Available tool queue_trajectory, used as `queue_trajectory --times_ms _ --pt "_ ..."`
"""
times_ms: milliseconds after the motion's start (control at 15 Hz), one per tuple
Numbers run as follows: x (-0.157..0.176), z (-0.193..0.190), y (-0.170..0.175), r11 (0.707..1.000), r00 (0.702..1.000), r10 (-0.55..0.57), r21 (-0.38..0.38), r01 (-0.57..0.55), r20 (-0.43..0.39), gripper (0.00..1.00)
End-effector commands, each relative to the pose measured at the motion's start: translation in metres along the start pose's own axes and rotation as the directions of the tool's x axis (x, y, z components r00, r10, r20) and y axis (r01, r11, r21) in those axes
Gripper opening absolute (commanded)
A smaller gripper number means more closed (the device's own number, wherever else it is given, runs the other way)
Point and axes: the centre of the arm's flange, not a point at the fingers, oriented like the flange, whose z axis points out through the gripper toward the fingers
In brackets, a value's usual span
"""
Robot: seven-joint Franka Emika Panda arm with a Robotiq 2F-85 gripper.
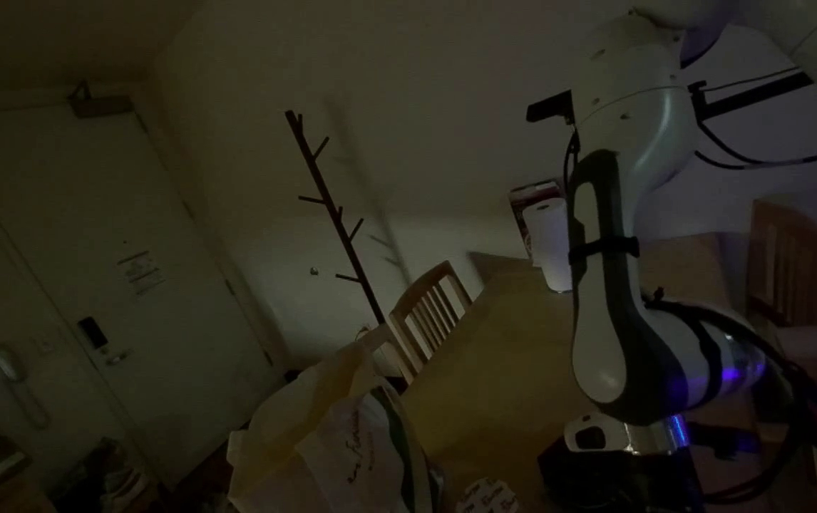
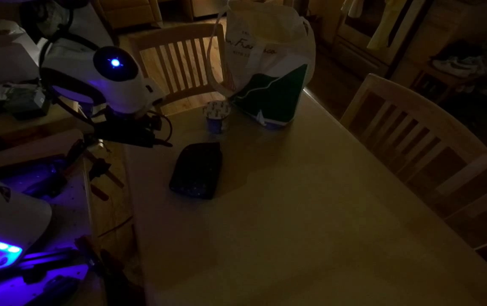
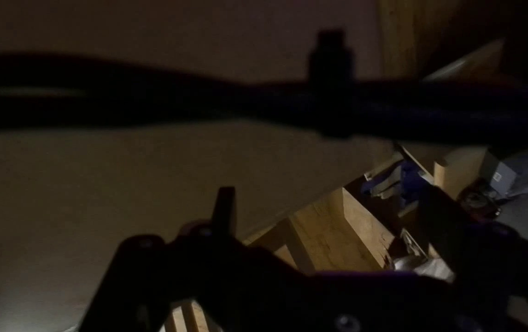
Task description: Lay the bag on its side
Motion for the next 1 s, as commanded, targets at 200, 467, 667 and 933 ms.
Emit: queue_trajectory --times_ms 200,467,667,933 --pt "-0.004 -0.072 -0.036 0.990 0.989 0.112 -0.096 -0.103 0.098 1.00" --pt "0.008 -0.095 -0.041 0.953 0.975 0.180 -0.271 -0.139 0.133 1.00" --pt "0.013 -0.118 -0.039 0.904 0.953 0.276 -0.371 -0.214 0.125 1.00" --pt "0.050 -0.115 0.016 0.913 0.970 0.236 -0.356 -0.200 0.062 1.00"
